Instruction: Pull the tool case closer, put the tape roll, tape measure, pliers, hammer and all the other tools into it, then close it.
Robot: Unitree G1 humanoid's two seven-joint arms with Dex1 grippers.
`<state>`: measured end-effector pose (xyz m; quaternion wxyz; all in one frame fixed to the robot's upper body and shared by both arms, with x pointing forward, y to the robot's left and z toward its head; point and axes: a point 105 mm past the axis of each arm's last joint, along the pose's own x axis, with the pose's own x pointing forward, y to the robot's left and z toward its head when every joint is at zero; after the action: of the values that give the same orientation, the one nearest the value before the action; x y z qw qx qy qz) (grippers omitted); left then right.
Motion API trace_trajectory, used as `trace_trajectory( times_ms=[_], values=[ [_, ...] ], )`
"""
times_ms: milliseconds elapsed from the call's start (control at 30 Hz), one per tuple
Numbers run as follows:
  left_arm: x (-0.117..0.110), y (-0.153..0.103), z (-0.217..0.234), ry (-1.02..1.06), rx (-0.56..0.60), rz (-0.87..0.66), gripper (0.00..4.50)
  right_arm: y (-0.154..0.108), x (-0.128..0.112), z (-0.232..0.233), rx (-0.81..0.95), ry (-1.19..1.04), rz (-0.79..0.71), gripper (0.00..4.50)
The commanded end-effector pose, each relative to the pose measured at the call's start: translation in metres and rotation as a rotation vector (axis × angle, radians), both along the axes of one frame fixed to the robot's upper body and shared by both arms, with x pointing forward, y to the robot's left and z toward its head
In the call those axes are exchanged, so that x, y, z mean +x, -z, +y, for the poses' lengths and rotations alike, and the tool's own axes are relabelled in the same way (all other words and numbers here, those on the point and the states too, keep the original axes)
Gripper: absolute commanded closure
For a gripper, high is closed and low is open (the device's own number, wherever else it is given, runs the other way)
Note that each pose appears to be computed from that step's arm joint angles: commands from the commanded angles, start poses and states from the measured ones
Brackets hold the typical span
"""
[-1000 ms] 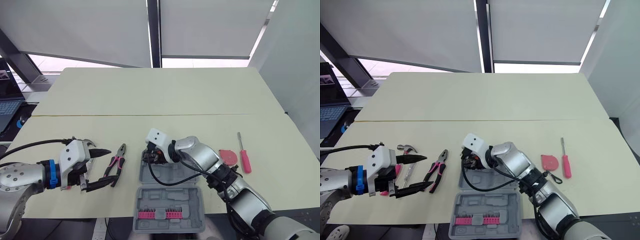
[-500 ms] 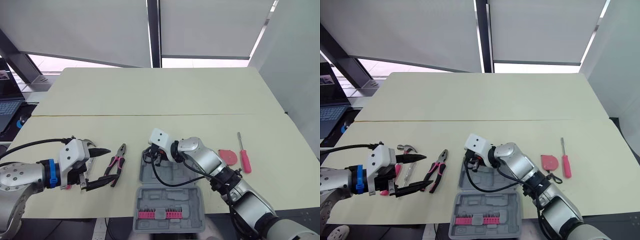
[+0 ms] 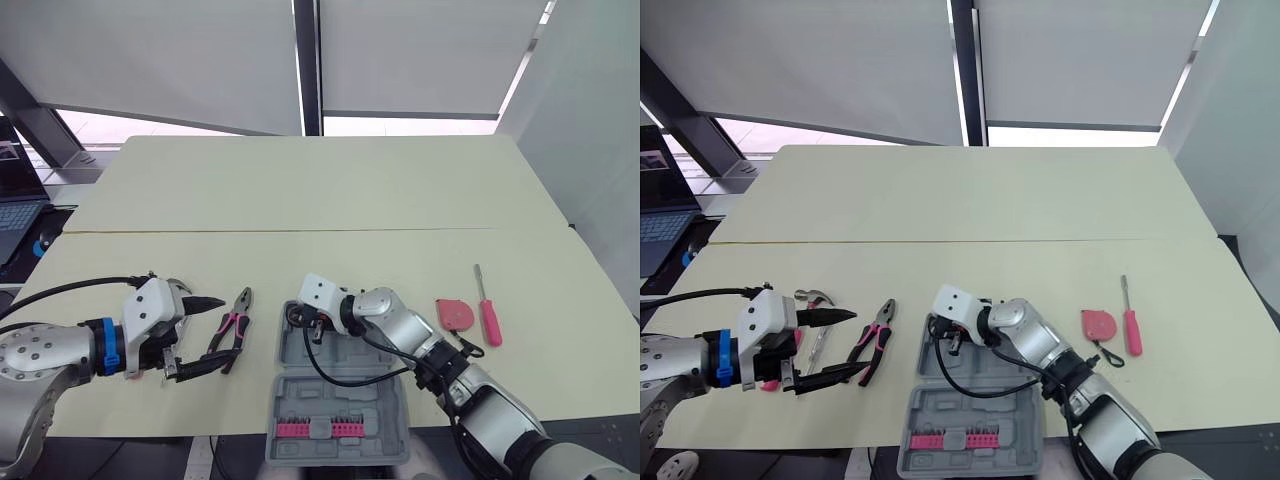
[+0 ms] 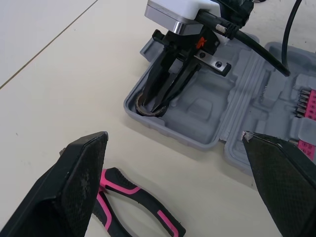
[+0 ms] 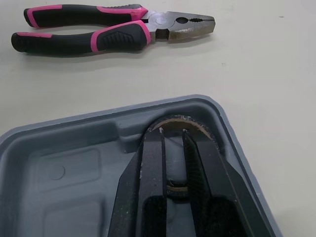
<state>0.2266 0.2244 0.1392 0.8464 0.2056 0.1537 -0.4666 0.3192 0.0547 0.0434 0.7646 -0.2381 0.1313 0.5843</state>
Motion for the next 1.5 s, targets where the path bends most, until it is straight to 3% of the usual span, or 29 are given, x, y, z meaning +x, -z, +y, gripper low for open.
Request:
trace_trajectory(
  times_ms=[33, 267, 367, 467, 767, 1000, 1267, 1500],
  values=[
    [0.000, -0.006, -0.003, 0.010, 0.005, -0.023, 0.00, 0.002, -0.002, 0.002, -0.005, -0.016, -0.008, 3.84],
    [0.002, -0.008, 0.007, -0.050, -0.033, -0.045, 0.00, -0.050, 0.004, -0.004, 0.133, -0.008, -0.067, 3.84],
    [0.011, -0.016, 0.026, -0.181, -0.096, -0.116, 0.00, -0.087, -0.002, -0.019, 0.209, -0.006, -0.118, 3.84],
    [0.012, -0.017, 0.045, -0.279, -0.142, -0.136, 0.00, -0.106, -0.005, -0.042, 0.243, 0.049, -0.147, 3.84],
    [-0.024, 0.017, 0.131, -0.627, -0.152, -0.069, 0.00, -0.099, -0.013, -0.204, 0.114, 0.519, -0.218, 3.84],
    [-0.053, 0.043, 0.167, -0.783, -0.135, 0.030, 0.00, -0.076, -0.049, -0.304, -0.038, 0.733, -0.180, 3.84],
    [-0.057, 0.045, 0.165, -0.803, -0.134, 0.068, 0.00, -0.054, -0.098, -0.356, -0.145, 0.717, 0.008, 2.08],
    [-0.050, 0.036, 0.151, -0.788, -0.127, 0.070, 0.00, -0.049, -0.107, -0.360, -0.211, 0.633, 0.074, 0.02]
  ],
)
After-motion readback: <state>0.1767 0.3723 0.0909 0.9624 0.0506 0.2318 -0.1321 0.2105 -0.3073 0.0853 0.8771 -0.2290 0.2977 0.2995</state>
